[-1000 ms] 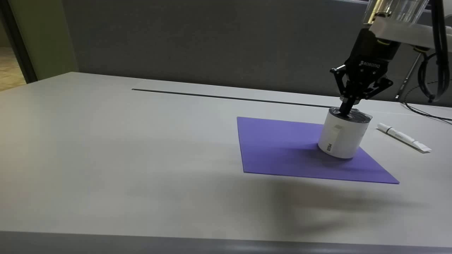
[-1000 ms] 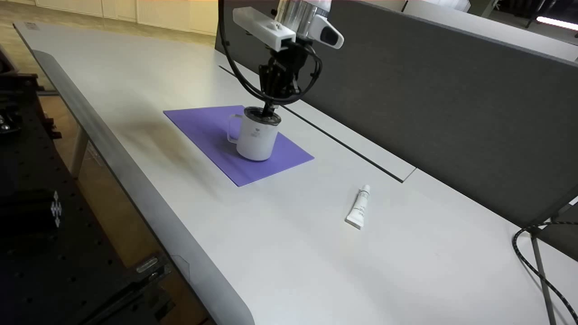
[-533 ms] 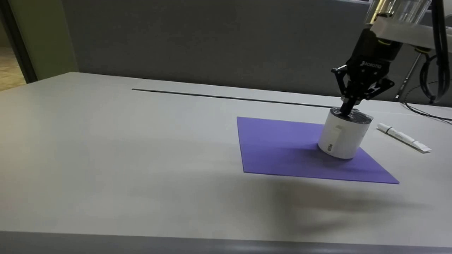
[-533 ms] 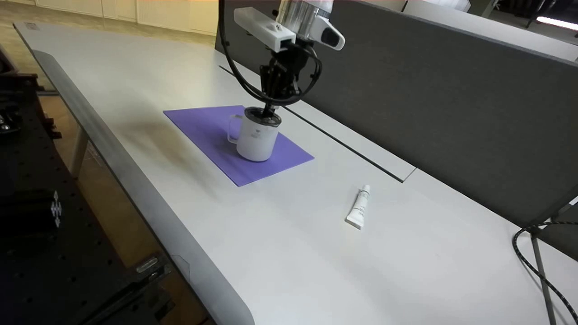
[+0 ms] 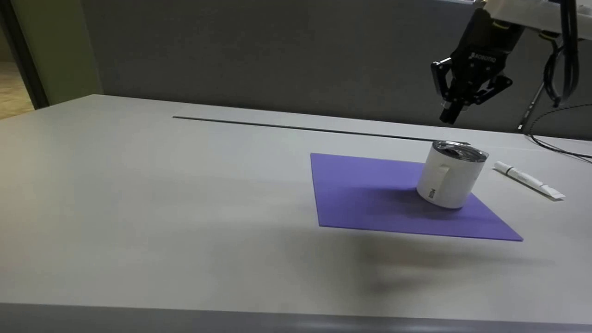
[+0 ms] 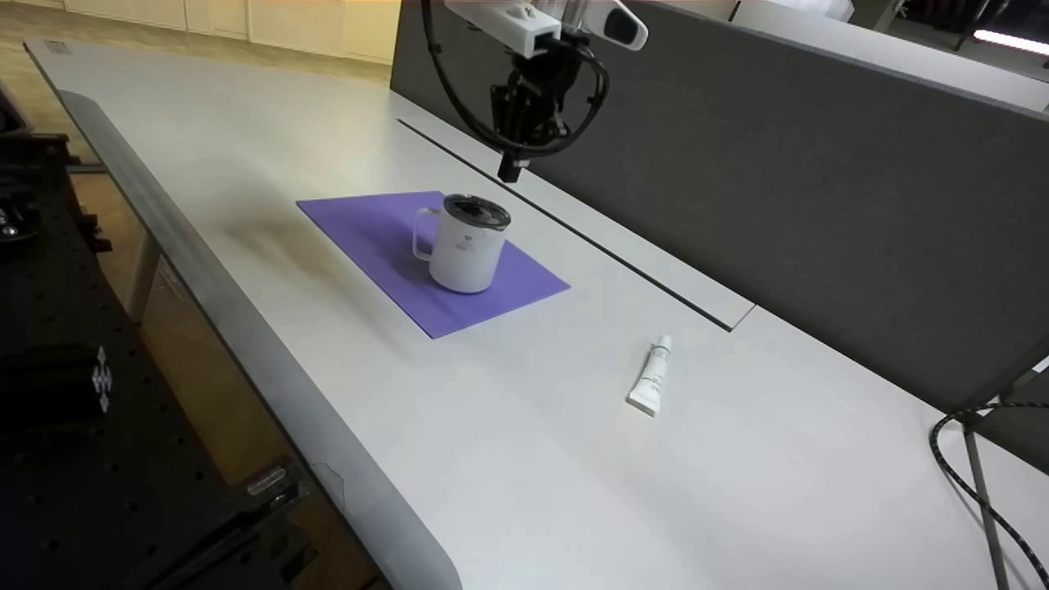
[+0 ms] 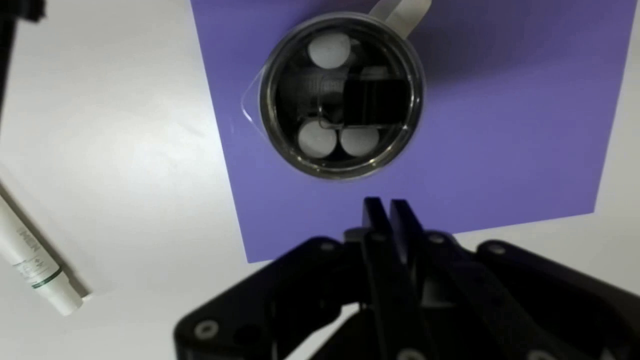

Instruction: Move the slider to close the opening on the top of the cup

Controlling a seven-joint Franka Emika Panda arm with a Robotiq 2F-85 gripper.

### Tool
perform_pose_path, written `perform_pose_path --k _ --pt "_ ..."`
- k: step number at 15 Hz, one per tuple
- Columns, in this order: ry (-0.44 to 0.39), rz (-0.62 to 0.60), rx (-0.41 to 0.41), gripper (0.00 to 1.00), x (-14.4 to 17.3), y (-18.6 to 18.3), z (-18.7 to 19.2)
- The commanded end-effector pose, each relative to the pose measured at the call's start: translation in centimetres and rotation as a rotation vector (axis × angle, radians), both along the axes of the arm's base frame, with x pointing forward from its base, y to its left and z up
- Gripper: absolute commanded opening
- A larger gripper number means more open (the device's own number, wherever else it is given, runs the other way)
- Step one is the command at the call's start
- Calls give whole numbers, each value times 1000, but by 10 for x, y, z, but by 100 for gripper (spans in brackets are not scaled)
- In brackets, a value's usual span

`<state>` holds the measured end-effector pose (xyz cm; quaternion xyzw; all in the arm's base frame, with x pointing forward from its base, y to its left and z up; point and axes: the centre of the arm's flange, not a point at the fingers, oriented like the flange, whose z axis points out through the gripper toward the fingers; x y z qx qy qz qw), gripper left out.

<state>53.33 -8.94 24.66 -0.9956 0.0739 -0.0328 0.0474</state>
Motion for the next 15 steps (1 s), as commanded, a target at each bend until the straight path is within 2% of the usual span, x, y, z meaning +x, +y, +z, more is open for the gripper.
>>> perform_pose_path --k 1,8,10,15 --pt "34 38 23 40 11 -1 22" --pt "79 79 37 88 13 1 34" --pt "91 85 30 98 13 2 35" --pt "118 103 10 100 14 2 36"
